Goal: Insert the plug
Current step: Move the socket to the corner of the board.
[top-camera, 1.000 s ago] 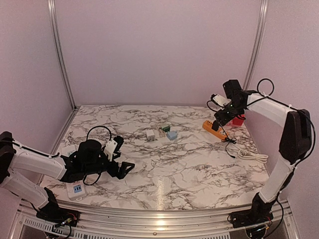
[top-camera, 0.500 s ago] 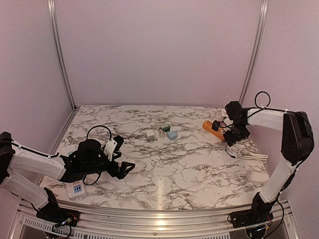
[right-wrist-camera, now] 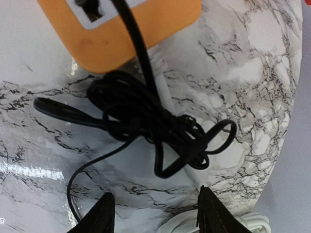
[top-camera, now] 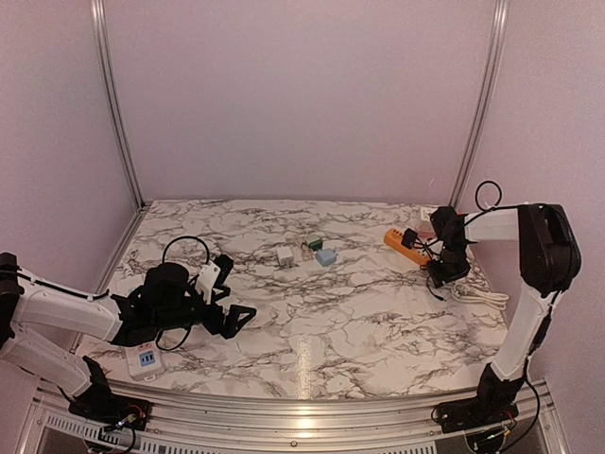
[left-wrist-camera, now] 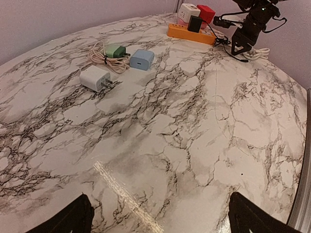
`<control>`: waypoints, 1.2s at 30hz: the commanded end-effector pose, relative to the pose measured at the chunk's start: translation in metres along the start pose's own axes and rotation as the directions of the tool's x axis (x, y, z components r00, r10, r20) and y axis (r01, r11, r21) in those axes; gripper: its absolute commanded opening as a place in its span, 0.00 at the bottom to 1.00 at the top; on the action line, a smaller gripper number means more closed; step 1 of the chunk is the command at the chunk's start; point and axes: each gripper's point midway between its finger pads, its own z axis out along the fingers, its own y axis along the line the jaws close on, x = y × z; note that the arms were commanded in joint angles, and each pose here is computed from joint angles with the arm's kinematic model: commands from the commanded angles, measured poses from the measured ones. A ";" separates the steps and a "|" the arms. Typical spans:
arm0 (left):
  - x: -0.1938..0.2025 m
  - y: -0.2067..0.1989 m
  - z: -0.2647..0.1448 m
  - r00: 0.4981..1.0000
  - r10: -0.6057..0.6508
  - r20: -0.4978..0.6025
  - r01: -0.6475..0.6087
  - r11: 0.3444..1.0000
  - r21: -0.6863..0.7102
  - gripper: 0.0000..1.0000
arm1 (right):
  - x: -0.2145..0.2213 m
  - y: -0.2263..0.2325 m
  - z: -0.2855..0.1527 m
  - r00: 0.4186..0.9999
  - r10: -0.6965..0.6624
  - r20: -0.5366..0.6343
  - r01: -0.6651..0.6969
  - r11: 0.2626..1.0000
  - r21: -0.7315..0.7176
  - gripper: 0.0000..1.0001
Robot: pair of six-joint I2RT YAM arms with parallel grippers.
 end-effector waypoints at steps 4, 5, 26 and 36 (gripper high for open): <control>-0.010 0.000 -0.001 0.999 -0.004 0.035 0.004 1.000 0.006 0.99 | -0.032 0.009 0.023 0.999 0.015 0.038 -0.012 0.998 -0.057 0.52; -0.010 0.000 -0.001 0.999 -0.003 0.035 0.002 1.000 0.004 0.99 | -0.036 0.009 0.025 0.999 0.016 0.040 -0.014 0.998 -0.054 0.52; -0.003 0.004 0.006 1.000 -0.004 0.007 0.004 1.000 -0.016 0.99 | -0.131 0.042 0.012 0.973 0.002 0.233 0.033 0.988 -0.148 0.46; -0.004 0.002 0.008 1.000 -0.002 0.007 0.002 1.000 -0.007 0.99 | -0.143 0.045 -0.035 0.946 0.011 0.323 0.042 0.986 -0.158 0.50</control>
